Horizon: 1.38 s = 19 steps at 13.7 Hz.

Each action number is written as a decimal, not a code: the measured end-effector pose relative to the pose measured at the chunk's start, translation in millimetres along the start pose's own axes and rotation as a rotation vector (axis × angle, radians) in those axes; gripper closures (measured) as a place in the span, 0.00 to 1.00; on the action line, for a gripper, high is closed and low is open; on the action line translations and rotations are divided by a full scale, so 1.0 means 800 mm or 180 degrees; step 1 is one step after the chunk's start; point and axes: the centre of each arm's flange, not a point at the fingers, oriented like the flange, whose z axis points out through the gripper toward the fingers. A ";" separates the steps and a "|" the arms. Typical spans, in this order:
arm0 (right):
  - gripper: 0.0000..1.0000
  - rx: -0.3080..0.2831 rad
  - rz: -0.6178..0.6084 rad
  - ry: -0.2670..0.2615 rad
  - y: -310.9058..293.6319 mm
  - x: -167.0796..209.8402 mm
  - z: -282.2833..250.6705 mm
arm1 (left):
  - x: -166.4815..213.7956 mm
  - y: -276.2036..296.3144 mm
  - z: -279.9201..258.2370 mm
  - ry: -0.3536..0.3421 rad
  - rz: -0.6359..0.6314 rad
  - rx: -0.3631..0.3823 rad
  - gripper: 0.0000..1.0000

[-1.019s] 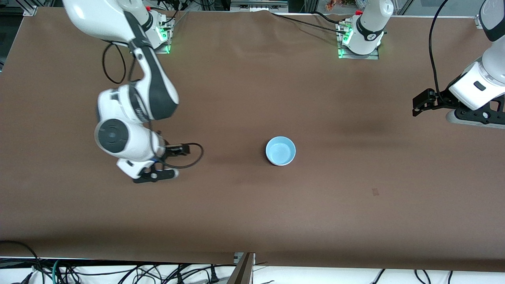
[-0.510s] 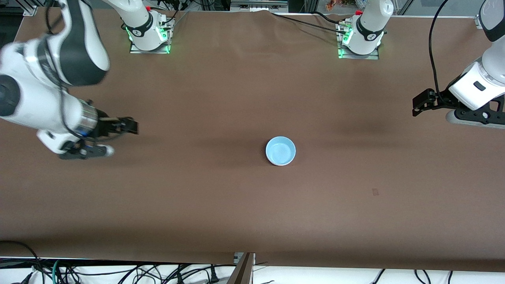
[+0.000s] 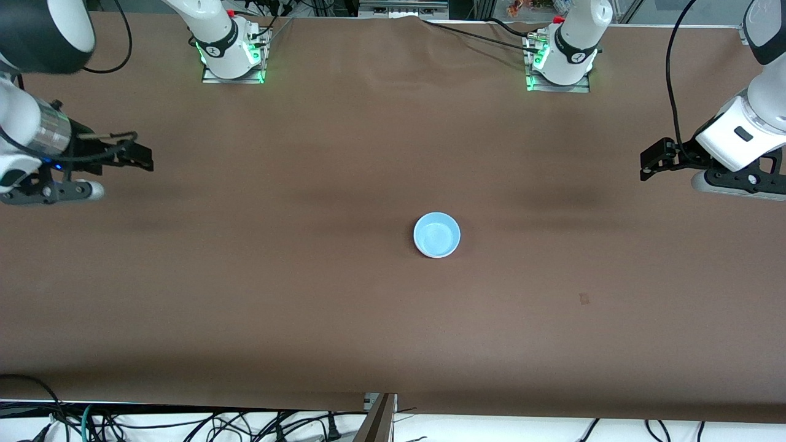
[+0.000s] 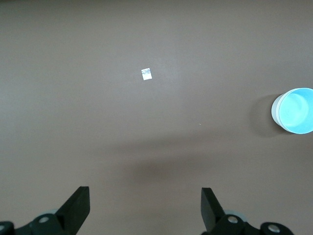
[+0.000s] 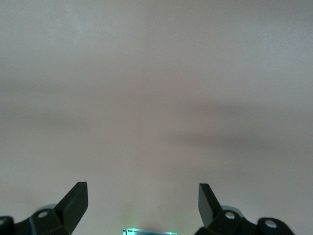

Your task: Stack pink and blue bowls on white bowl

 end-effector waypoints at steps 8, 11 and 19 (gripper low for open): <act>0.00 -0.0093 -0.0037 0.0161 -0.006 -0.033 -0.041 | 0.000 0.000 0.001 -0.0003 0.0002 0.0000 0.00; 0.00 -0.0093 0.0001 0.0221 0.002 -0.040 -0.052 | 0.000 0.001 0.001 -0.0004 0.0004 0.0000 0.00; 0.00 -0.0123 -0.0038 0.0332 0.006 -0.039 -0.063 | -0.001 0.001 0.002 -0.0024 0.0005 -0.0002 0.00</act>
